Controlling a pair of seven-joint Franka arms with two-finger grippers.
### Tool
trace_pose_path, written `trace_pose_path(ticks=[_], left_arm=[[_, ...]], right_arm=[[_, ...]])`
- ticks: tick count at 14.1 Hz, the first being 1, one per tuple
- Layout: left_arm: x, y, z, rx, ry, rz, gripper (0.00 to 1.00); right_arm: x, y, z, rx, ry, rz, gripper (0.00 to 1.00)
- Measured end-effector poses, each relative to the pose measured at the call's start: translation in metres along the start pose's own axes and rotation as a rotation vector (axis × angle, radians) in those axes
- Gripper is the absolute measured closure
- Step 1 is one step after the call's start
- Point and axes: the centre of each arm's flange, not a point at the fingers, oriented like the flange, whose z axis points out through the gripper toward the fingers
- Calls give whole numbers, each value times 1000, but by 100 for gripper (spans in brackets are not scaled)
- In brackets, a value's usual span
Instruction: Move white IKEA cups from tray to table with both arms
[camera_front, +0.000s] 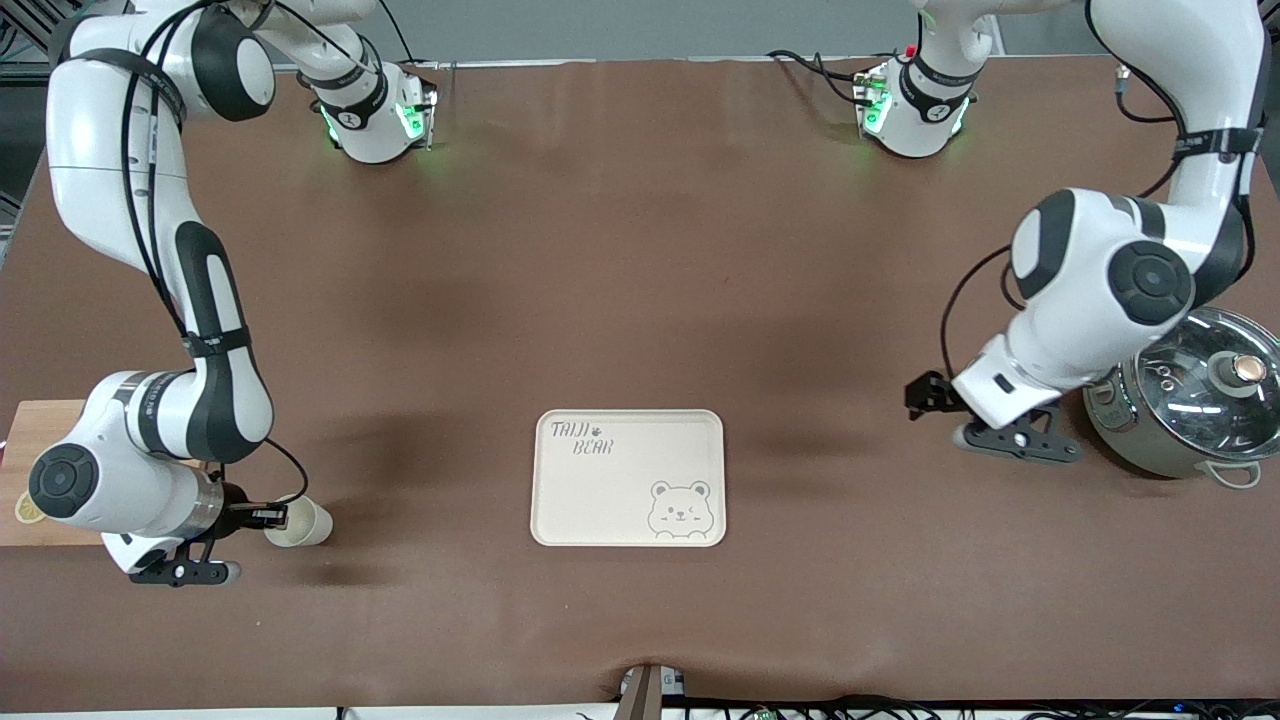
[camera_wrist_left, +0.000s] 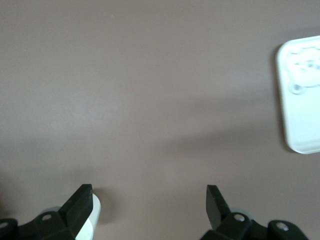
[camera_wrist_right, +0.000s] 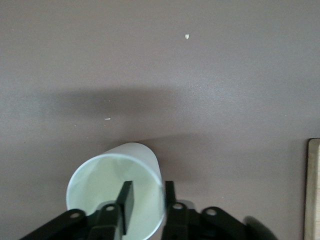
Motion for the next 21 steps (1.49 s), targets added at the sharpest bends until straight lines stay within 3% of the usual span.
trace_pose_path(ticks=[2,6,10,15,18,21], left_arm=[[-7,3,-68,21,-4,-3,0],[-52,-20,-216,65,-80,37,0],[-76,-74,-254,75,-100,70,0],[-77,-75,-255,69,-103,72,0],[-77,-75,-255,65,-102,71,0],[-77,-75,-255,50,-99,67,0]], right_arm=[[0,0,0,3,0,2,41],[2,-1,-7,4,13,1,1],[9,0,-49,3,75,-2,0],[1,6,-143,7,112,30,0],[-18,15,-203,16,84,118,0],[-40,1,-266,30,92,132,0]])
